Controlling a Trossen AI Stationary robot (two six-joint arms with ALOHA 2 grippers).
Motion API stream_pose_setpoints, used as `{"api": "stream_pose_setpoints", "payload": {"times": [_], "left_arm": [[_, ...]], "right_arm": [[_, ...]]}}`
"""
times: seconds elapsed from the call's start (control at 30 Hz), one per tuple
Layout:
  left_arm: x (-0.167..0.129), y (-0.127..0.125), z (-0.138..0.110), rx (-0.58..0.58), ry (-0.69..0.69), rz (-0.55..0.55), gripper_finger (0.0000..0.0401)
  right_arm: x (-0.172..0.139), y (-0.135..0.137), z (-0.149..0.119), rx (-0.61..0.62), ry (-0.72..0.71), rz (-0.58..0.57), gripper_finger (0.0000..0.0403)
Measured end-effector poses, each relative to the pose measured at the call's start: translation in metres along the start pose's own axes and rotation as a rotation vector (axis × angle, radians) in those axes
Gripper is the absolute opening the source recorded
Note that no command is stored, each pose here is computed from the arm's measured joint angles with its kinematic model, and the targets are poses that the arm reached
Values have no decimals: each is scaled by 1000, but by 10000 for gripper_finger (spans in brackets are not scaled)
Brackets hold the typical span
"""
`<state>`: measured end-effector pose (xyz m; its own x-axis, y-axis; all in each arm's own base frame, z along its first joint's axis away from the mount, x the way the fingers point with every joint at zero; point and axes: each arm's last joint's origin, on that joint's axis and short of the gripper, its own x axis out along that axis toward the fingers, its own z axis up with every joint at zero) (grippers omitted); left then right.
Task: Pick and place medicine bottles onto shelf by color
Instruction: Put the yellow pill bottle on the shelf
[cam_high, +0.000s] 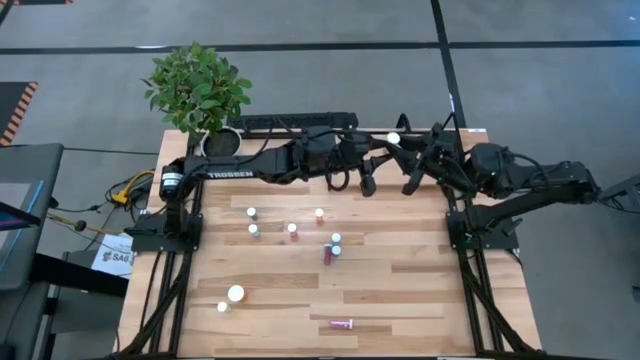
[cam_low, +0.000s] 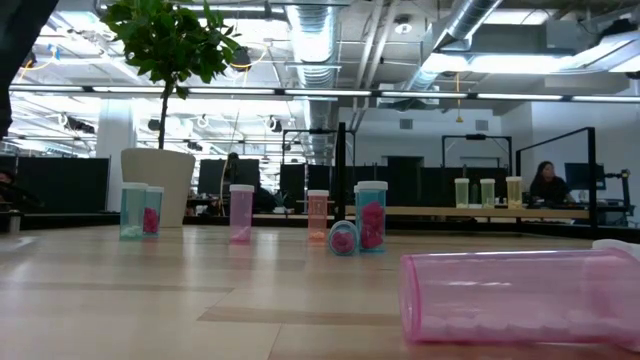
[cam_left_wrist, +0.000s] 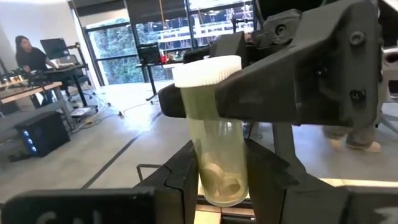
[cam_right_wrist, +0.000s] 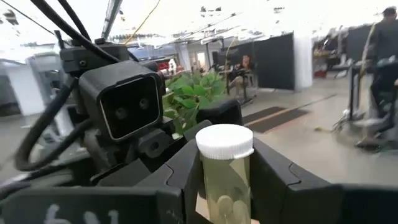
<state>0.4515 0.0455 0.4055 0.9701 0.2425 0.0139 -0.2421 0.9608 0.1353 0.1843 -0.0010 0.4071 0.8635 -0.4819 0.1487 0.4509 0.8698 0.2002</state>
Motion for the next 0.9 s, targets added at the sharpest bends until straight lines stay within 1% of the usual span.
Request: {"api": "stream_pose_setpoints", "payload": {"times": [0.1,0.2,0.33,0.4,0.5,0.6,0.7,0.77,0.9], "left_arm": [[0,0,-1,13,4,3,89],[0,1,0,15,-2,12,89],[0,1,0,15,3,12,89],[0,1,-1,16,11,11,89],[0,0,-5,20,47,4,89],[-1,-1,-13,28,132,-7,89],[-2,-2,-22,18,225,-30,89],[-4,-4,-27,-2,277,-78,89],[-6,-9,-33,-95,337,-236,89]], "right_arm": [[-5,-2,1,49,21,18,159],[-8,-4,0,81,47,27,196],[-9,-4,0,99,57,32,248],[-10,-4,1,88,96,51,264],[-16,-5,12,116,197,79,274],[-27,-10,28,183,330,43,276],[-37,-15,42,219,461,-9,276],[-40,-16,49,235,534,-42,276],[-35,-11,51,256,703,-49,276]]}}
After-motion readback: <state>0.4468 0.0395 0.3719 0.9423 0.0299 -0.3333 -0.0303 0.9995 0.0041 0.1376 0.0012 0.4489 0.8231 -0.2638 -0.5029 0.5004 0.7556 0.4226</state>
